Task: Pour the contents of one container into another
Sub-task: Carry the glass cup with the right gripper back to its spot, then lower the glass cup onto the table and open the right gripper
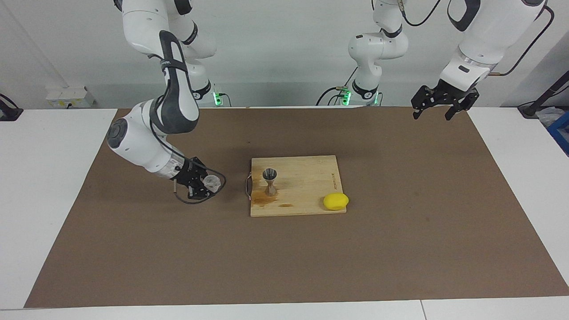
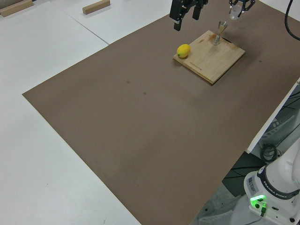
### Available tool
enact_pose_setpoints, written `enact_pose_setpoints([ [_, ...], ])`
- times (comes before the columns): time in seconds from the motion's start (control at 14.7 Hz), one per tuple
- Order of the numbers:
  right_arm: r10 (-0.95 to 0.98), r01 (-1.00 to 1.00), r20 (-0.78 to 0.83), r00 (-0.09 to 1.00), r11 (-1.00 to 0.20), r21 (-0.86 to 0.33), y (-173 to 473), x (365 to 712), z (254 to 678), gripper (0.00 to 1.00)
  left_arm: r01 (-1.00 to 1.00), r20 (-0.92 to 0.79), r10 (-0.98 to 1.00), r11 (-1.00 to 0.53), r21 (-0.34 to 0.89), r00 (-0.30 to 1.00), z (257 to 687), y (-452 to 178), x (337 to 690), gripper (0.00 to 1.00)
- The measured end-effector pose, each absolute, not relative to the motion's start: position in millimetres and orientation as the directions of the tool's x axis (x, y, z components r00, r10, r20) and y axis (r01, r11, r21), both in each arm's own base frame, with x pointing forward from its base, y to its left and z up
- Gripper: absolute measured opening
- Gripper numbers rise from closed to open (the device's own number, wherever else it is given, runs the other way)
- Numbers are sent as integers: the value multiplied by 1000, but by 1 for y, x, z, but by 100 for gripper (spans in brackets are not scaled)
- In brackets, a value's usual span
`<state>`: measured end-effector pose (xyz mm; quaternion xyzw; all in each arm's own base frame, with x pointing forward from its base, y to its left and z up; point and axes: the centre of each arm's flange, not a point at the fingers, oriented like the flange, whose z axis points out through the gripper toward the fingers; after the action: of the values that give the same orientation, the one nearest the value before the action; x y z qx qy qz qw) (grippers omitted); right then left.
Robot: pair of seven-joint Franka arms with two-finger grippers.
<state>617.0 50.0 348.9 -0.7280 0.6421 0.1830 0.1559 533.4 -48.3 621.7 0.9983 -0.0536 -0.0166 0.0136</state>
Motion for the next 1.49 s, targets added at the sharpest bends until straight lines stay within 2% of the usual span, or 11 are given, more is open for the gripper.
enact_pose_setpoints([
  [0.68,-758,-995,-648,68,-102,15,-27,600,284,50,-107,-32,-107,-994,29,994,622,-48,533,100],
  [0.95,-713,-992,-693,100,-123,-17,-33,593,269,50,-107,-32,-107,-994,29,994,622,-48,533,100],
  [1.49,-713,-992,-696,89,-125,1,-31,584,258,50,-107,-32,-107,-994,29,994,622,-48,533,100],
])
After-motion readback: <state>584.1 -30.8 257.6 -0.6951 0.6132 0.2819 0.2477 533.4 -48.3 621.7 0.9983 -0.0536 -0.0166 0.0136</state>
